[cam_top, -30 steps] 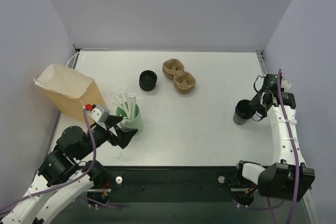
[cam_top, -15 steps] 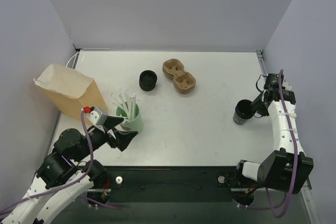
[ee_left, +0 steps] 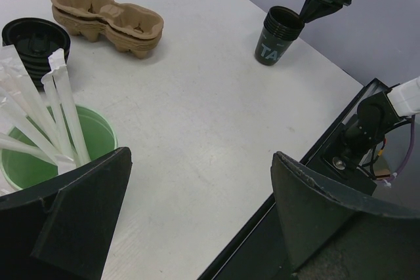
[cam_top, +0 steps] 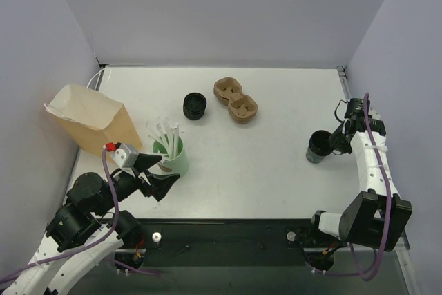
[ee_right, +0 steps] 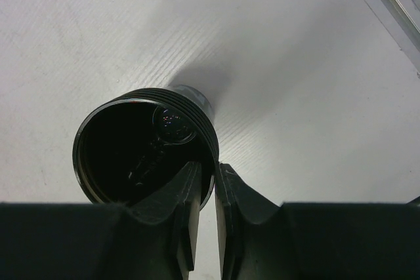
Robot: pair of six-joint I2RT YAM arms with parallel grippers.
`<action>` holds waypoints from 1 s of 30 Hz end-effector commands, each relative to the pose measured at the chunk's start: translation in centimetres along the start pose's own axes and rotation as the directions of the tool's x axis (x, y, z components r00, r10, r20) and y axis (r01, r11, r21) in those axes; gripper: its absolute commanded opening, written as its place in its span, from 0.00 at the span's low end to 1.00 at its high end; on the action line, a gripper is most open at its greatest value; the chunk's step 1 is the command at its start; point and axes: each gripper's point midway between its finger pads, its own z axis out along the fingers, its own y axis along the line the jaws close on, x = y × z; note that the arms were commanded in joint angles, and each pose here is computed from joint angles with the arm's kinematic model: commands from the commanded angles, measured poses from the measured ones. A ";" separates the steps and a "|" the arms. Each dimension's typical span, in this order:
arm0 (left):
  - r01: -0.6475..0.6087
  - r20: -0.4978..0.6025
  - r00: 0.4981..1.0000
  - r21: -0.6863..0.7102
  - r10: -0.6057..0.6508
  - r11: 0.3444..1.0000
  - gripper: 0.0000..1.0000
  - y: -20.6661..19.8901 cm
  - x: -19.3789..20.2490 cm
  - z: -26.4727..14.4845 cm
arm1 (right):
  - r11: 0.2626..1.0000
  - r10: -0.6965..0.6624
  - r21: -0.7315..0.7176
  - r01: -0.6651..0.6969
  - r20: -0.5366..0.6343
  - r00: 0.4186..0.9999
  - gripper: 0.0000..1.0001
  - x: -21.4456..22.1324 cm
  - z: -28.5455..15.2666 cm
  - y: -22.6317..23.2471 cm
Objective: Pack the takeout coffee
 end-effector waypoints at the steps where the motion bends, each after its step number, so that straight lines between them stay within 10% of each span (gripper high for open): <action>1: -0.005 0.062 0.998 0.040 0.002 0.999 0.97 -0.8 -1.4 0.1 | 1.000 -0.010 0.011 0.011 -0.022 1.000 0.16 0.6 0.5 -0.3; 30: 0.002 0.050 0.999 0.025 -0.004 1.000 0.97 -0.6 -1.2 0.4 | 0.997 0.022 -0.078 -0.022 0.002 1.000 0.00 -0.5 -0.7 1.4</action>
